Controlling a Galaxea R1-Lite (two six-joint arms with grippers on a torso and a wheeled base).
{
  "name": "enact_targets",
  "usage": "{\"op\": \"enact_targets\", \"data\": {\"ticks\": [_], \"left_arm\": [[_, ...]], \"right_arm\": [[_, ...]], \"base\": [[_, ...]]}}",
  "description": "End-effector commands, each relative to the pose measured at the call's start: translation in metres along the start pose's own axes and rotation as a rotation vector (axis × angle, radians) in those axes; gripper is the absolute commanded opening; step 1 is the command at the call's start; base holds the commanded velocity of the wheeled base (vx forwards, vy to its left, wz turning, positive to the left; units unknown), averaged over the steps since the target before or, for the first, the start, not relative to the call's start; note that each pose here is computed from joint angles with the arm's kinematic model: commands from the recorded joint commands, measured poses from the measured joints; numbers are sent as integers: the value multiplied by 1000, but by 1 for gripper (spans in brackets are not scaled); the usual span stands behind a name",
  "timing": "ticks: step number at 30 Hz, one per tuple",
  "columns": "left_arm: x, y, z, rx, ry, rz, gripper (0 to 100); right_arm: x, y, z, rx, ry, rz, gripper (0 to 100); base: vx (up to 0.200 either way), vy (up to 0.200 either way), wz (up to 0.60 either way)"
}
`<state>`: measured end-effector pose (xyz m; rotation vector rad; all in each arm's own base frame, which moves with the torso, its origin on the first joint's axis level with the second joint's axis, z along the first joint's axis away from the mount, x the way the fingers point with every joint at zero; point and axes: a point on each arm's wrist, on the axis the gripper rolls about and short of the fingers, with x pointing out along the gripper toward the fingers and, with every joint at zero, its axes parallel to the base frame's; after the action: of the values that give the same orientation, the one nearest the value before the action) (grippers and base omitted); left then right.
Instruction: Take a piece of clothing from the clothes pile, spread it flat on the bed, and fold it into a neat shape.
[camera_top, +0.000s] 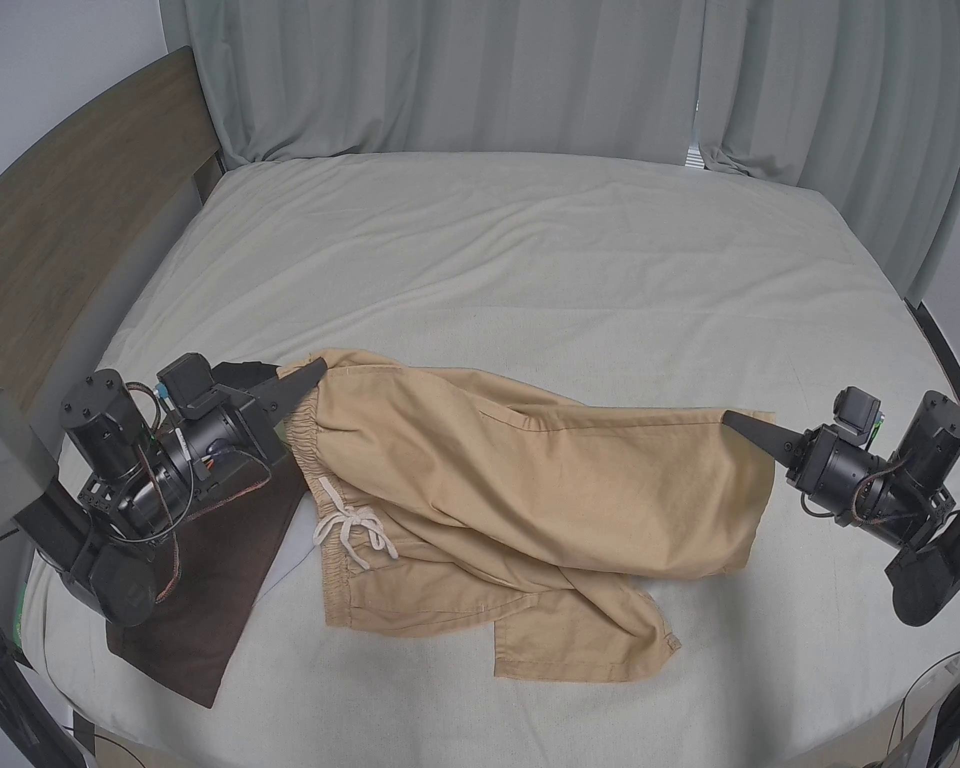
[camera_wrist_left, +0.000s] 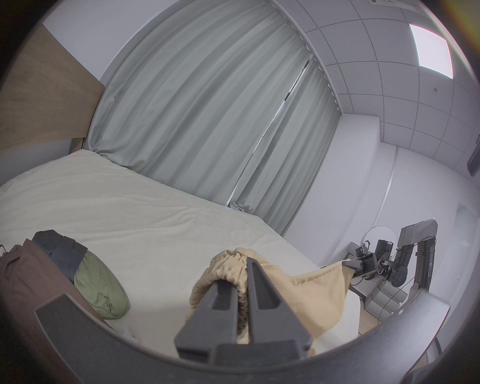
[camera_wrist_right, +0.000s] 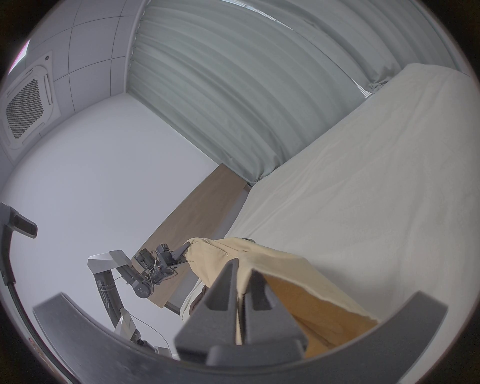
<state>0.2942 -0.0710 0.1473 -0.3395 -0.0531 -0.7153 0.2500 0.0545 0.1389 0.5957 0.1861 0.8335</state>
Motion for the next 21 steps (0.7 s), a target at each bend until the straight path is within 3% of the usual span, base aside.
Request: {"op": "enact_targets", "data": {"ticks": [1, 21], "left_arm": [[0, 0, 2, 4, -7, -1, 0], [3, 13, -3, 2, 12, 3, 0]], "right_arm": [[-2, 5, 5, -17, -18, 10, 0], [-12, -11, 23, -33, -88, -49, 0]], "base": [[0, 0, 0], [0, 0, 0]]}}
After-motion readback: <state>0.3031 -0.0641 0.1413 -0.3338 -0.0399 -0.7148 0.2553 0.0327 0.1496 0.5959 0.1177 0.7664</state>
